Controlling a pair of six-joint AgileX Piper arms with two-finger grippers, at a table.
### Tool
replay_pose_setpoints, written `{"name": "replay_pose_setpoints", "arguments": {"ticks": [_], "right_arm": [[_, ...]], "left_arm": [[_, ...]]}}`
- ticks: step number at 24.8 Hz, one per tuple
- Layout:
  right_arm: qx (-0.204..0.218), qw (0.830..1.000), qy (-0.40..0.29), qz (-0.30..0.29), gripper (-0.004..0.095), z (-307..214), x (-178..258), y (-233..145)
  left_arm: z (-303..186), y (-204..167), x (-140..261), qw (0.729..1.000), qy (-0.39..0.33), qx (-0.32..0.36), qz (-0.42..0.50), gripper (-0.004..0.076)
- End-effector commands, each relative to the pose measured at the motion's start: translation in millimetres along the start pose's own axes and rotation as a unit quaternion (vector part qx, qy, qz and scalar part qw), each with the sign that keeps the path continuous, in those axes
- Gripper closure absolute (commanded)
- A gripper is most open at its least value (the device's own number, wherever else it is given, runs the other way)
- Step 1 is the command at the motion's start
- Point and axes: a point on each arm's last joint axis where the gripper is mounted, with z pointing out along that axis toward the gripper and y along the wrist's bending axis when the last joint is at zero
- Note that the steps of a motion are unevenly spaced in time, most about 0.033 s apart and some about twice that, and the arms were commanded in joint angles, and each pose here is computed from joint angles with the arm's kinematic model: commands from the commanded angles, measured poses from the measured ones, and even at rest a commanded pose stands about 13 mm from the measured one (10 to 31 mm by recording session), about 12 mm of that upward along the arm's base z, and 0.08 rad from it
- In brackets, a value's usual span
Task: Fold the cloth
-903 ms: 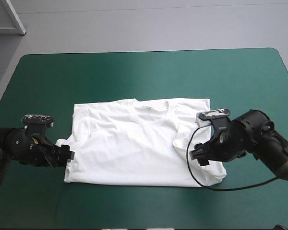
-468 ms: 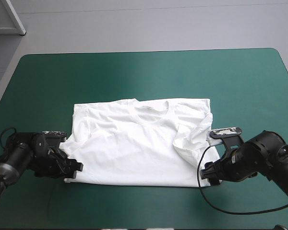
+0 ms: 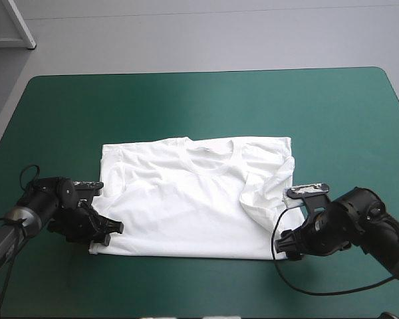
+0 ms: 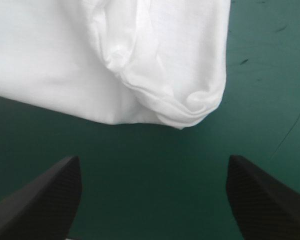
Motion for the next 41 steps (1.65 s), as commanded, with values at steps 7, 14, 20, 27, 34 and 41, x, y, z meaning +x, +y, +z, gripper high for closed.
{"name": "replay_pose_setpoints", "arguments": {"ticks": [7,14,20,27,34,41], "right_arm": [[0.0,1.0,0.0,-0.005,0.03,49,-16,4],[0.003,1.0,0.01,-0.019,0.0458,73,-27,7],[0.0,1.0,-0.001,-0.023,0.0836,84,-24,6],[-0.009,0.997,-0.075,-0.028,0.0926,40,-38,9],[0.12,0.957,-0.26,-0.054,0.0926,-49,-113,-1],[0.152,0.939,-0.307,-0.022,0.0926,-40,-172,-26]], "left_arm": [[11,-5,8,0.999,0.024,0.033,-0.004,0.0734],[11,-5,10,0.999,0.031,0.034,-0.004,0.0734],[11,-5,9,0.999,0.029,0.034,-0.004,0.0734],[-50,-13,-13,0.998,-0.056,0.031,0.029,0.0734],[-151,-21,-74,0.978,-0.198,-0.003,0.063,0.0734],[-167,-21,-134,0.964,-0.258,-0.011,0.058,0.0734]]}}
